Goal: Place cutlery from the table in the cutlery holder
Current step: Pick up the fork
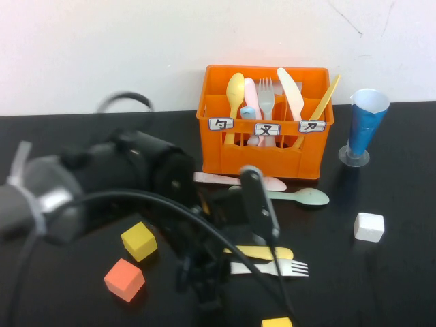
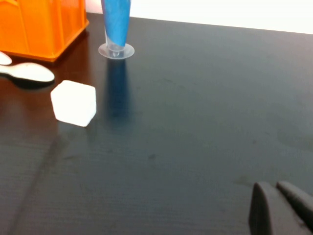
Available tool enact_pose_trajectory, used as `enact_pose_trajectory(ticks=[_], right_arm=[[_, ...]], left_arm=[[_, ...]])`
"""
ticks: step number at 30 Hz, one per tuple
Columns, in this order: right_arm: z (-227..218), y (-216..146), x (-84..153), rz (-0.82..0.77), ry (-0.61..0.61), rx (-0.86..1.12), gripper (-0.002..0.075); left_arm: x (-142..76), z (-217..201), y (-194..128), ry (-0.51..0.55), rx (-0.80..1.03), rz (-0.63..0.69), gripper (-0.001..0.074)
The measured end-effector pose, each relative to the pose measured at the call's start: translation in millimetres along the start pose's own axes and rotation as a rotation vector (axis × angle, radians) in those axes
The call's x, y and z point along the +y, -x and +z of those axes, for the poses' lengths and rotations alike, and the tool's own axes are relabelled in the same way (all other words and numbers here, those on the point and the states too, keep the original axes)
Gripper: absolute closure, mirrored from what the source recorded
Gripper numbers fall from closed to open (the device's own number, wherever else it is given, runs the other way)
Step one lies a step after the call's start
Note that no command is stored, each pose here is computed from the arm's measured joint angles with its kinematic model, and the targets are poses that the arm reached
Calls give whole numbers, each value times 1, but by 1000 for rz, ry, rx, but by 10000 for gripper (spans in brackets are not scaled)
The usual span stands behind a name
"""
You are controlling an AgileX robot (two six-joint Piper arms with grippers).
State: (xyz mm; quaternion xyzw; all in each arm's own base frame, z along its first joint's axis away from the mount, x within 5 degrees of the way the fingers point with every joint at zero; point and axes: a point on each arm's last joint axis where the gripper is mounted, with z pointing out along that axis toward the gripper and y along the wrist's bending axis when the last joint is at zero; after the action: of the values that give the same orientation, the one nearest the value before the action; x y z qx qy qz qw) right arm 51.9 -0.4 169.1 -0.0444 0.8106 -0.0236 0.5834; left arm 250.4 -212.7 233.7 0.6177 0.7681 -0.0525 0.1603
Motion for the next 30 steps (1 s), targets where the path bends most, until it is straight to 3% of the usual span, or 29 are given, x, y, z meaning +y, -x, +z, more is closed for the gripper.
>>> enact_pose_trajectory(ticks=[5, 17, 20, 25, 30], right_arm=[[0, 0, 0, 0, 0, 0, 729], [0, 0, 0, 0, 0, 0, 729], [0, 0, 0, 0, 0, 0, 729], [0, 0, 0, 0, 0, 0, 729], [0, 0, 0, 0, 0, 0, 729]], left_arm=[[-5, 32, 16, 14, -22, 63, 379], [-6, 57, 23, 46, -16, 123, 368], [-6, 57, 23, 38, -15, 115, 421], [-8, 57, 22, 16, -13, 96, 611], [-6, 53, 24, 33, -23, 106, 682]])
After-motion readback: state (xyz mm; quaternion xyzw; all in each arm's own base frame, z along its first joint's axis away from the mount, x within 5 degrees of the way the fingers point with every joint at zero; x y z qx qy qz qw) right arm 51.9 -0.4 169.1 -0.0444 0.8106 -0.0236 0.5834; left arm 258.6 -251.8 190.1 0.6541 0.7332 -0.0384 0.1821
